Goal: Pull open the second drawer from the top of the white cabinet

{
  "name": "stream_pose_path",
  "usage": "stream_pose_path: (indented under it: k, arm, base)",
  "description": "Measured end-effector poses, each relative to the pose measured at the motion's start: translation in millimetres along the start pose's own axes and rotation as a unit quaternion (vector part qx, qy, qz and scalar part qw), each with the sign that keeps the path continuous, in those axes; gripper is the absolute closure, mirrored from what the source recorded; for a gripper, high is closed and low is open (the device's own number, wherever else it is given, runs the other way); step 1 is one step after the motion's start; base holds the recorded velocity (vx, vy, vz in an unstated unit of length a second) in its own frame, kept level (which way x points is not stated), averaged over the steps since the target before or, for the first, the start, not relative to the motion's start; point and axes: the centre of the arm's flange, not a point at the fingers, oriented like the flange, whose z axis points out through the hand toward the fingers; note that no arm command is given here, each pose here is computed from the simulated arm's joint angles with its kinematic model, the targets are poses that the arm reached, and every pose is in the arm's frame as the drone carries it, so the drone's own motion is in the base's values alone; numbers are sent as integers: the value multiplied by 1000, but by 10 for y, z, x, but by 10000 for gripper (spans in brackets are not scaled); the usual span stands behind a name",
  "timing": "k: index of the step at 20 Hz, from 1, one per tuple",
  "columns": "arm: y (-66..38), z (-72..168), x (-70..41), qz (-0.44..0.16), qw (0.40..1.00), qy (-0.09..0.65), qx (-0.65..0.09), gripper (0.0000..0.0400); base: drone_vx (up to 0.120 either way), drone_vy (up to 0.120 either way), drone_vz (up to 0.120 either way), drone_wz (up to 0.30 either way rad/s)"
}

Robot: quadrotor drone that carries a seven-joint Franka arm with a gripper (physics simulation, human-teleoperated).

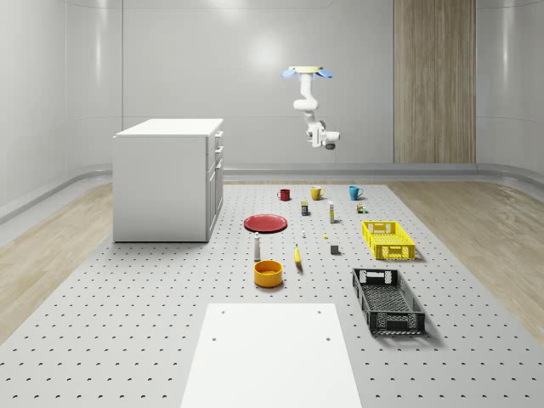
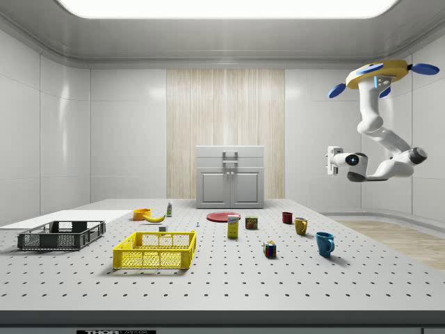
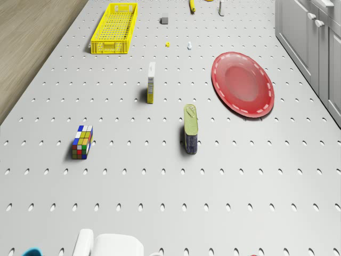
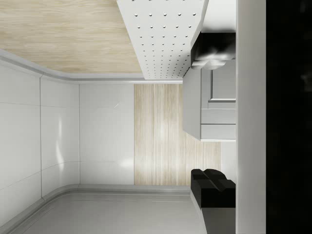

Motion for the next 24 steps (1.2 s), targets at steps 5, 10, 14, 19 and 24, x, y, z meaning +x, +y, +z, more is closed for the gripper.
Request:
stream_pose_path:
  k: [5, 10, 14, 19, 24]
  arm:
    - [4, 0, 5, 0, 1000, -2, 2, 100]
    - [6, 0, 7, 0, 1000, -3, 3, 100]
    - [7, 0, 8, 0, 1000, -4, 4, 100]
    - [8, -1, 9, 0, 1000, -4, 4, 100]
    - [8, -1, 9, 0, 1000, -4, 4, 100]
  base:
    - [120, -120, 0, 0]
    - [120, -48, 0, 0]
    - [120, -90, 0, 0]
    - [120, -120, 0, 0]
    - [120, -112, 0, 0]
